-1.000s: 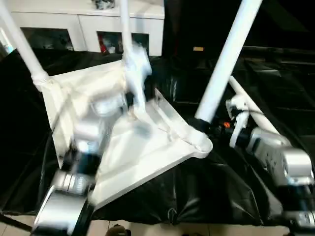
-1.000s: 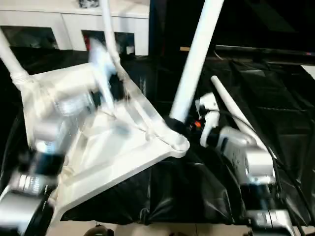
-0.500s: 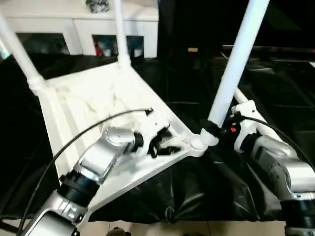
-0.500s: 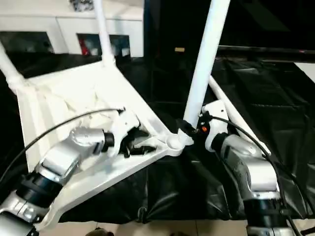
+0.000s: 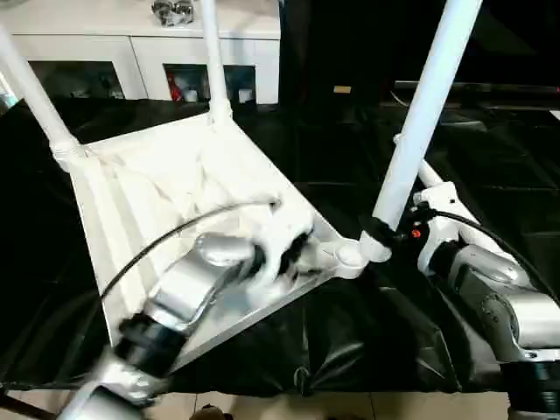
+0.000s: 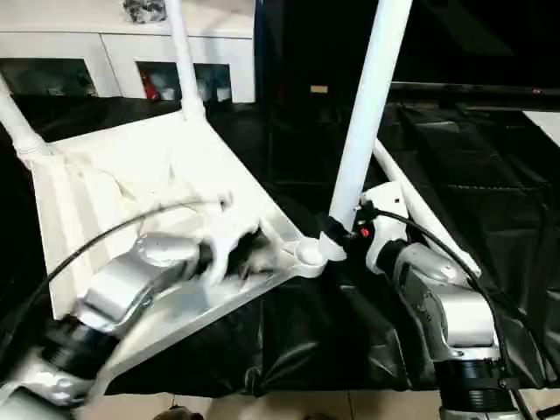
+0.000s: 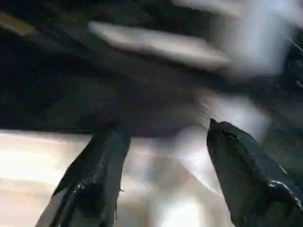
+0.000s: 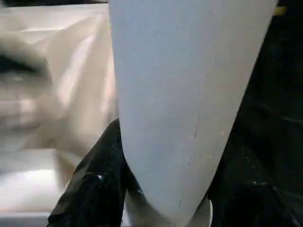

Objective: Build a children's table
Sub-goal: Insert table leg to table base

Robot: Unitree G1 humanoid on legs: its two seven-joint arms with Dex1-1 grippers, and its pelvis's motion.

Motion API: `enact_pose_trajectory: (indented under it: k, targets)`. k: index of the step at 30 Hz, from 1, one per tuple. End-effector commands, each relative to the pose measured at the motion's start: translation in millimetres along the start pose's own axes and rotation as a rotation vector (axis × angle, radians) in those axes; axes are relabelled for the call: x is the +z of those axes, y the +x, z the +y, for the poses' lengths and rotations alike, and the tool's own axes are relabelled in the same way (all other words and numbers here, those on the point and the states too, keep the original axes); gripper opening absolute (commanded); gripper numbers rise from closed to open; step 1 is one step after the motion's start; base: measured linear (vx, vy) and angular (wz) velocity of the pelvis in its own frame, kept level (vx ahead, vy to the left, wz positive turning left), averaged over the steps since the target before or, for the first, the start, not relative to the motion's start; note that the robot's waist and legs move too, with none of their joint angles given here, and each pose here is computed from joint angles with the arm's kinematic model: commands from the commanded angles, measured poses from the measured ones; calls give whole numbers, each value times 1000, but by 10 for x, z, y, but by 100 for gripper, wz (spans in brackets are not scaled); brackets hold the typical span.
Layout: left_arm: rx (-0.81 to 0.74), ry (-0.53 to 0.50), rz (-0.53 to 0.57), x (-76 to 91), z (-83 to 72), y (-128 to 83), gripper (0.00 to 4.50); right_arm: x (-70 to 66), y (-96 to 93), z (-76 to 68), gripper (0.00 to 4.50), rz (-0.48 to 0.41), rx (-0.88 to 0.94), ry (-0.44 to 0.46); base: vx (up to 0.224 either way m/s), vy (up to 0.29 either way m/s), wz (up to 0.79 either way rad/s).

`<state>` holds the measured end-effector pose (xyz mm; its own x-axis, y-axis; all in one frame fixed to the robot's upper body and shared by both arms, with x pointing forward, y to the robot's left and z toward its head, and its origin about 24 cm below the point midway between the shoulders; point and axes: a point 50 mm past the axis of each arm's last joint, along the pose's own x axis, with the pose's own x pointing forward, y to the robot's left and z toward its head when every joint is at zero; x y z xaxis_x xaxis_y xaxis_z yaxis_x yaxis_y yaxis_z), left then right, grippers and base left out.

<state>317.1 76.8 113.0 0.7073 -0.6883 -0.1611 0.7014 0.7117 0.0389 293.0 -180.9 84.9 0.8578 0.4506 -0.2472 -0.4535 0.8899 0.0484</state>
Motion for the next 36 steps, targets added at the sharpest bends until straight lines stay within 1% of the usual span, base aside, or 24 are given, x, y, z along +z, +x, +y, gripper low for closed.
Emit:
enact_pose_trajectory:
  k: [1,2,3,4,5,7,8,10,11,13,14,16,17,18,19,20,21,23,24,25,28,30,33,36]
  targets:
    - [211,-3,-86,66,266,-152,304,68,-13,10,188,-35,-75,-20,0,0,0]
    - [311,16,-104,60,363,-247,304,91,-2,21,188,-70,-143,-50,0,0,0]
    - [425,31,-86,-13,469,-391,304,118,34,36,188,-126,-294,-174,0,0,0]
    - [425,31,-86,-13,469,-391,304,118,34,36,188,-126,-294,-174,0,0,0]
    - [481,20,-78,-62,503,-466,304,109,55,50,188,-161,-341,-192,0,0,0]
    - [544,34,-92,-90,522,-532,304,96,69,58,188,-201,-375,-203,0,0,0]
    - [605,44,-100,-121,530,-581,304,55,78,67,188,-199,-390,-189,0,0,0]
    - [612,43,-99,-126,530,-586,304,47,79,68,188,-194,-389,-183,0,0,0]
    - [658,37,-109,-150,526,-609,304,-10,82,103,188,-168,-341,-93,0,0,0]
    - [685,20,-104,-179,518,-610,304,-31,81,154,188,-158,-282,-69,0,0,0]
    - [712,11,-104,-207,497,-586,304,-62,84,221,188,-145,-220,-34,0,0,0]
    - [732,26,-96,-210,482,-564,304,-65,100,243,188,-146,-209,-61,-10,-23,11]
    - [732,15,-92,-212,472,-544,304,-72,116,250,188,-148,-209,-85,-5,-72,47]
    - [732,12,-92,-213,471,-541,304,-74,119,250,188,-148,-209,-89,-5,-72,47]
    - [720,-20,-76,-232,463,-516,304,-84,132,241,188,-153,-215,-88,6,-104,48]
    - [714,-36,-65,-245,460,-507,304,-88,135,234,188,-156,-220,-77,-17,-153,51]
    - [709,-72,-64,-258,470,-512,304,-91,141,241,188,-159,-210,-39,-17,-153,51]
    - [724,-45,-45,-268,510,-545,304,-103,138,266,188,-162,-198,9,-39,-141,31]
    - [725,-26,-47,-264,517,-551,304,-122,136,271,188,-150,-202,7,-44,-134,15]
    - [731,-38,-43,-273,528,-558,304,-138,135,277,188,-144,-199,7,-15,-116,-8]
    - [704,-24,-25,-279,535,-543,304,-172,129,280,188,-131,-198,4,-8,-44,-1]
    - [636,21,-2,-298,499,-490,304,-183,116,266,188,-131,-200,26,0,0,0]
    - [541,4,2,-307,433,-433,304,-171,109,230,188,-141,-213,27,-17,20,12]
    - [189,-33,-48,-322,149,-305,304,-145,94,165,188,-143,-211,25,0,0,0]
